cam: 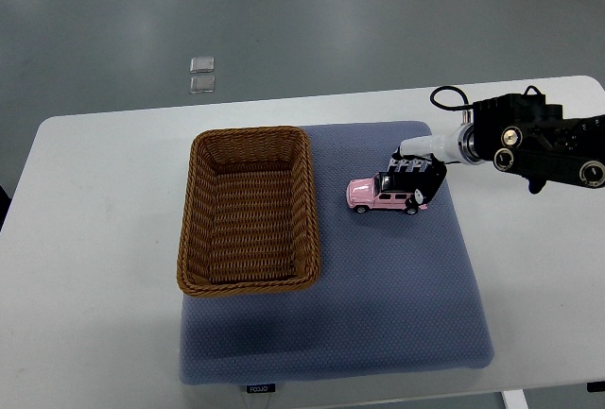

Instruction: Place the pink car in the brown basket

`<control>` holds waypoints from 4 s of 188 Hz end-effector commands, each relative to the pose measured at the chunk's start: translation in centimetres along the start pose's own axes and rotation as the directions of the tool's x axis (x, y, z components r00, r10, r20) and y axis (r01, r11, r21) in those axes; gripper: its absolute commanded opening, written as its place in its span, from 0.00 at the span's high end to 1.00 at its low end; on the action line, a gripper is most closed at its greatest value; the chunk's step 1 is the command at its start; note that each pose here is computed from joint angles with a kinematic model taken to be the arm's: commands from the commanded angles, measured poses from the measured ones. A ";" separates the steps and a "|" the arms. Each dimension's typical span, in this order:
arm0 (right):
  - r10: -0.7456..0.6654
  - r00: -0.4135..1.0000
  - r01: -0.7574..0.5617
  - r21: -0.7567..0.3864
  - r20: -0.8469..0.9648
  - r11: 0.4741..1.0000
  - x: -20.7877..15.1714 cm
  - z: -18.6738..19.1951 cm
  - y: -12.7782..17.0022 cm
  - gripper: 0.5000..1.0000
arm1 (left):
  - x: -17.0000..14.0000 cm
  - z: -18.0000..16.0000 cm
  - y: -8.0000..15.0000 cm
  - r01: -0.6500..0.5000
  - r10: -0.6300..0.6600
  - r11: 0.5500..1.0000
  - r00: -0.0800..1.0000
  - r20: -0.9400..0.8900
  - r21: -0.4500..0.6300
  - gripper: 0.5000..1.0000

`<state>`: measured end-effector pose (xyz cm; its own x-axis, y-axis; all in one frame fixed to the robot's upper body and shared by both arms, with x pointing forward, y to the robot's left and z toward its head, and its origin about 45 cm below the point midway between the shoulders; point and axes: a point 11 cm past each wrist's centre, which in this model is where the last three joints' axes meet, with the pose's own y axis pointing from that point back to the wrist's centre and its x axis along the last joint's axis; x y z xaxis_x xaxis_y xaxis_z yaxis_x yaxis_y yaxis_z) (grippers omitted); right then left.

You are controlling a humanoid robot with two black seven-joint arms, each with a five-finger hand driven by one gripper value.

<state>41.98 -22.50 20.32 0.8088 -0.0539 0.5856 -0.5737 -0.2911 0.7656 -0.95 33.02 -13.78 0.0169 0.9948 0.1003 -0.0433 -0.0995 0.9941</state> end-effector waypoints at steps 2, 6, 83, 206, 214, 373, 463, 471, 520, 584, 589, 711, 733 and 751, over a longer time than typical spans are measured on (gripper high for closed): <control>0.026 1.000 -0.026 0.000 0.014 1.000 1.3 0.5 0.8 1.00 | 0.0 0.1 0.0 -0.001 0.001 1.000 1.000 0.000 -0.001 0.00; 0.032 0.999 -0.032 -0.002 0.016 0.999 1.5 0.6 1.0 1.00 | 0.0 0.0 0.0 -0.001 0.001 1.000 1.000 0.000 0.000 0.00; 0.178 0.984 -0.178 0.040 -0.010 0.983 8.4 -1.3 4.9 1.00 | 0.0 0.0 0.0 -0.001 0.001 1.000 1.000 0.000 0.000 0.00; 0.045 0.992 -0.002 0.337 -0.120 0.941 2.2 -19.3 -0.6 1.00 | 0.0 0.0 0.0 0.001 -0.001 1.000 1.000 0.000 0.000 0.00; 0.037 0.992 0.006 0.337 -0.119 0.941 1.8 -19.5 -1.0 1.00 | 0.0 0.0 0.0 -0.001 0.001 1.000 1.000 0.000 0.000 0.00; 0.013 0.997 0.014 0.349 -0.074 0.937 -0.3 -19.6 -2.8 0.27 | 0.0 0.0 0.0 0.001 -0.001 1.000 1.000 0.000 0.000 0.00; 0.114 0.989 -0.143 0.384 0.098 0.912 5.6 -17.3 -0.1 0.22 | 0.0 0.0 0.0 0.001 -0.001 1.000 1.000 0.000 0.000 0.00; 0.125 0.982 -0.171 0.384 0.142 0.908 6.3 -16.4 0.3 0.22 | 0.0 0.0 0.0 -0.001 0.001 1.000 1.000 0.000 0.000 0.00; 0.101 0.856 -0.310 0.347 0.507 0.885 9.9 -9.4 2.6 0.22 | 0.0 0.0 0.0 0.001 -0.001 1.000 1.000 0.000 0.000 0.00; -0.123 0.320 -0.562 0.293 0.939 0.773 13.1 -2.1 4.2 0.21 | 0.0 0.0 0.0 -0.001 0.001 1.000 1.000 0.000 0.000 0.00; -0.132 0.273 -0.575 0.272 0.953 0.772 12.9 -1.2 4.0 0.21 | 0.0 0.0 0.0 0.001 -0.001 1.000 1.000 0.000 0.000 0.00; -0.248 -0.415 -0.687 -0.123 0.875 0.716 9.0 8.0 -0.9 0.18 | 0.0 0.0 0.0 0.001 -0.001 1.000 1.000 0.000 0.000 0.00; -0.231 -0.414 -0.711 -0.154 0.881 0.686 9.0 8.8 -0.5 0.18 | 0.0 0.0 0.0 -0.001 0.001 1.000 1.000 0.000 0.000 0.00; -0.183 -0.385 -0.699 -0.156 0.904 0.698 8.0 9.3 -1.0 0.18 | 0.0 0.0 0.0 -0.001 0.001 1.000 1.000 0.000 0.000 0.00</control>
<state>50.67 -31.19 22.78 -0.0860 -0.7561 -0.6487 -0.9880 -0.0193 0.1534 -0.96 33.02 -13.78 0.0169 0.9948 0.1003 -0.0432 -0.0994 0.9941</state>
